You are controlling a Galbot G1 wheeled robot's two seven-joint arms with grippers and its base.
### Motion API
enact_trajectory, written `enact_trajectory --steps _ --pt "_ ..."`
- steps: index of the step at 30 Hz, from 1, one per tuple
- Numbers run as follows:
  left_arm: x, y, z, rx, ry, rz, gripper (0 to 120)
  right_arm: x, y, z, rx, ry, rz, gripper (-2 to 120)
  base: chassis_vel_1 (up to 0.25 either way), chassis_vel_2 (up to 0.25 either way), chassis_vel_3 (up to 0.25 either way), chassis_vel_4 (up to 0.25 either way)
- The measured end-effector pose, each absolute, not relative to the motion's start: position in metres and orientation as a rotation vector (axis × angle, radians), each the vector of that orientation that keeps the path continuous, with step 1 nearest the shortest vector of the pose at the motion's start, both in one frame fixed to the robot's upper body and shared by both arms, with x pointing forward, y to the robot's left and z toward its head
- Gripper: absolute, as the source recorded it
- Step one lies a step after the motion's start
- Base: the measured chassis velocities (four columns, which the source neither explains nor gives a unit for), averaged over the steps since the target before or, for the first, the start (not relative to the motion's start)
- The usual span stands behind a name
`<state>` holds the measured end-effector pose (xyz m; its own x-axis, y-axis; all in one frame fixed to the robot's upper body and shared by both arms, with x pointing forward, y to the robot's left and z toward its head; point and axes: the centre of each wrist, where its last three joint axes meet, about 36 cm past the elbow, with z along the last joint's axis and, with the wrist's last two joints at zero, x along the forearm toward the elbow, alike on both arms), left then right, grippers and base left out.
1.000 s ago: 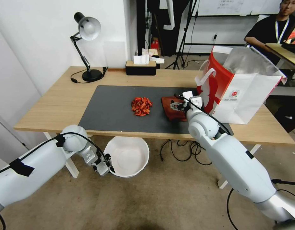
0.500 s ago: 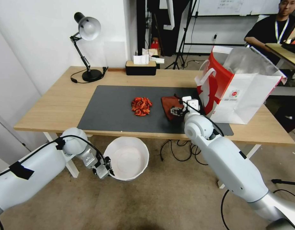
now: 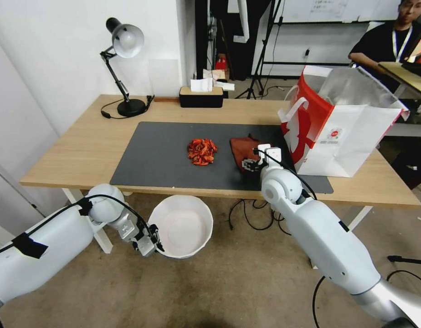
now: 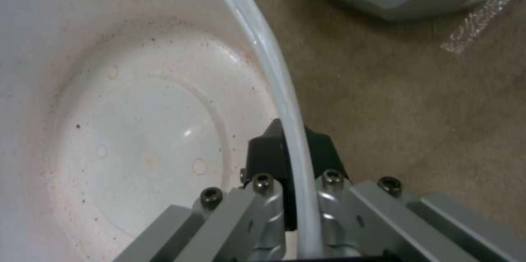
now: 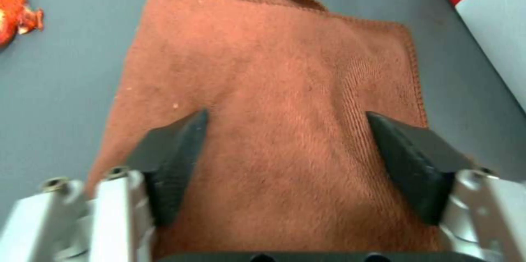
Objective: Sweep shrimp from table into container with towel, then put container into takeout bag.
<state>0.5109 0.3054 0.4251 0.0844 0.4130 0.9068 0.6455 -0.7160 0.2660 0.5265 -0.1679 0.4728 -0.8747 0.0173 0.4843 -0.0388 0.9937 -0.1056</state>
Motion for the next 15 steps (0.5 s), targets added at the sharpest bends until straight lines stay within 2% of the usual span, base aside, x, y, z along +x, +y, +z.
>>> enact_trajectory --steps 2,3,5,7,9,11,13,14,15 --pt "0.5108 0.3054 0.4244 -2.157 -1.074 -1.686 0 0.5259 -0.1680 0.4725 0.018 -2.631 0.146 65 0.000 0.000 0.000 0.000" --pt "0.5108 0.3054 0.4244 -2.157 -1.074 -1.686 0 0.5259 -0.1680 0.4725 0.018 -2.631 0.146 65 0.000 0.000 0.000 0.000" --pt "0.5106 0.3054 0.4238 -2.161 -1.080 -1.687 0 0.5251 -0.1677 0.4723 0.023 -2.629 0.136 54 0.000 0.000 0.000 0.000" --pt "0.5106 0.3055 0.4238 -2.161 -1.081 -1.687 0 0.5250 -0.1677 0.4722 0.024 -2.630 0.134 52 0.000 0.000 0.000 0.000" --pt "0.5107 0.3058 0.4234 -2.163 -1.083 -1.687 0 0.5242 -0.1674 0.4713 0.033 -2.638 0.120 40 0.000 0.000 0.000 0.000" --pt "0.5107 0.3059 0.4234 -2.164 -1.083 -1.687 0 0.5241 -0.1674 0.4711 0.038 -2.642 0.114 37 0.000 0.000 0.000 0.000" --pt "0.5108 0.3067 0.4235 -2.164 -1.087 -1.688 0 0.5235 -0.1684 0.4708 0.064 -2.659 0.089 24 0.000 0.000 0.000 0.000" --pt "0.5108 0.3067 0.4235 -2.164 -1.087 -1.688 0 0.5235 -0.1684 0.4708 0.064 -2.659 0.089 24 0.000 0.000 0.000 0.000" --pt "0.5107 0.3074 0.4234 -2.163 -1.090 -1.688 0 0.5232 -0.1702 0.4710 0.077 -2.666 0.079 17 0.000 0.000 0.000 0.000"
